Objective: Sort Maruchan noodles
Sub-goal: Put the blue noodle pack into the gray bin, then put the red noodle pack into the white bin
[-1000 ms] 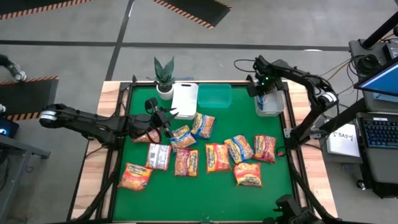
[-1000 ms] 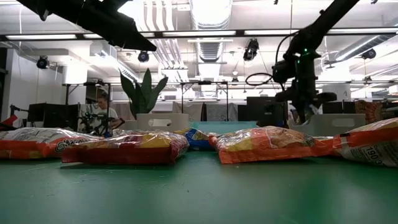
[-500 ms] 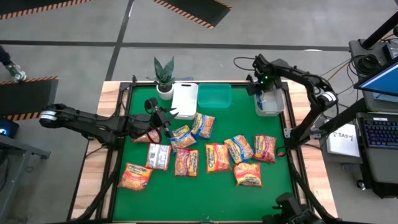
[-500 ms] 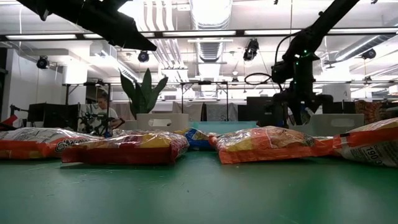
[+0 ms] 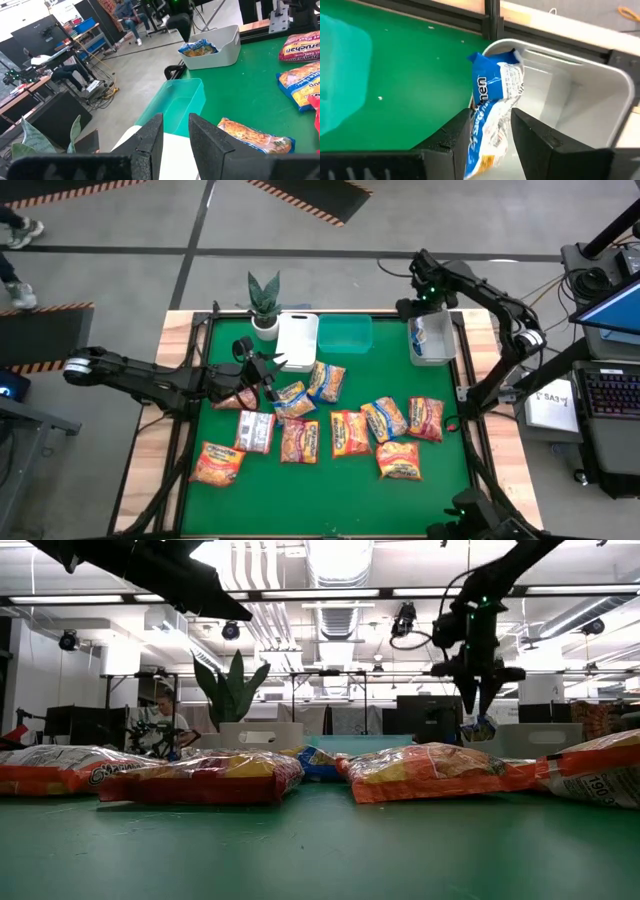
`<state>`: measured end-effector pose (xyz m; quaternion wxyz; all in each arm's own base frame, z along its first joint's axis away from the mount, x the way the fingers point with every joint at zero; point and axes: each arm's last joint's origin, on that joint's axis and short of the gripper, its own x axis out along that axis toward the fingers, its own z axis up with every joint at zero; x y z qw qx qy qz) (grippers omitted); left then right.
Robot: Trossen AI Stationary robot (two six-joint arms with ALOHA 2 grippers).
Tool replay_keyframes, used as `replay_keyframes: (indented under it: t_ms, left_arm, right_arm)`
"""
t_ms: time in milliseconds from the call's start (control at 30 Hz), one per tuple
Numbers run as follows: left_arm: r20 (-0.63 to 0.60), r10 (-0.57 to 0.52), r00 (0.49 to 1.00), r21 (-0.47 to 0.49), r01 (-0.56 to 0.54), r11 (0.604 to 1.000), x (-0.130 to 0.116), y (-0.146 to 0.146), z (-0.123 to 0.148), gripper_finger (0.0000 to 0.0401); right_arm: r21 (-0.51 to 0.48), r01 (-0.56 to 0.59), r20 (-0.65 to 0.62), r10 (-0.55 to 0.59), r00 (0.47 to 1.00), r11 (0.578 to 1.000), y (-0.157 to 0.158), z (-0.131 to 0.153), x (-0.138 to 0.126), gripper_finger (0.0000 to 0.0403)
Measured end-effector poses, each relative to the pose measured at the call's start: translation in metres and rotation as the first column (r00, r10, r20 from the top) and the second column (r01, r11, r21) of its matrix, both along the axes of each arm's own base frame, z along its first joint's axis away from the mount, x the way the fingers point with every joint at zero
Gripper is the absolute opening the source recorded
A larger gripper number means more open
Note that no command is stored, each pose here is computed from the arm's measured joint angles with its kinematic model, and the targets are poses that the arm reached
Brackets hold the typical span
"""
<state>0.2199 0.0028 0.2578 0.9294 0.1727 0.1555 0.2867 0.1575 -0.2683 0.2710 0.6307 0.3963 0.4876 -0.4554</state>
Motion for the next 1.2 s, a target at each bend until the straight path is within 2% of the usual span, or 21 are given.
replay_keyframes:
  t_ms: [167,367,533,700,800,900,967,1033,1100,1200]
  left_arm:
    - [0.028,0.009,1.000,-0.039,-0.008,0.999,0.000,0.000,0.000,0.0075]
    - [0.075,0.017,0.997,-0.144,-0.006,0.990,0.000,-0.001,-0.003,0.0075]
    - [0.059,-0.066,0.996,-0.304,0.081,0.949,-0.001,-0.004,-0.013,0.0075]
    - [0.032,-0.132,0.991,-0.490,0.130,0.862,-0.004,-0.008,-0.023,0.0075]
    - [-0.025,-0.047,0.999,-0.614,0.022,0.789,-0.010,-0.007,-0.031,0.0075]
    - [-0.173,0.067,0.983,-0.688,-0.169,0.706,-0.019,-0.003,-0.032,0.0075]
    - [-0.311,0.139,0.940,-0.687,-0.323,0.651,-0.028,0.001,-0.030,0.0075]
    - [-0.429,0.166,0.888,-0.661,-0.434,0.613,-0.036,0.003,-0.024,0.0075]
    - [-0.502,0.138,0.854,-0.643,-0.475,0.601,-0.039,0.005,-0.016,0.0075]
    - [-0.571,0.093,0.816,-0.602,-0.493,0.629,-0.039,0.011,-0.008,0.0080]
  right_arm:
    - [-0.063,-0.049,0.035,0.051,0.998,0.997,0.022,0.033,0.004,0.0132]
    - [-0.233,-0.162,0.140,0.198,0.970,0.959,0.072,0.064,0.015,0.0132]
    - [-0.397,-0.284,0.226,0.393,0.891,0.873,0.119,0.070,0.026,0.0132]
    - [-0.579,-0.345,0.305,0.588,0.749,0.739,0.158,0.056,0.038,0.0132]
    - [-0.682,-0.319,0.346,0.675,0.652,0.658,0.173,0.044,0.044,0.0132]
    - [-0.756,-0.304,0.335,0.741,0.581,0.580,0.182,0.033,0.047,0.0132]
    - [-0.793,-0.295,0.314,0.773,0.551,0.533,0.184,0.030,0.048,0.0132]
    - [-0.819,-0.287,0.295,0.794,0.532,0.496,0.184,0.031,0.049,0.0132]
    - [-0.833,-0.288,0.281,0.810,0.515,0.472,0.184,0.032,0.050,0.0132]
    - [-0.848,-0.298,0.251,0.828,0.501,0.438,0.183,0.032,0.052,0.0132]
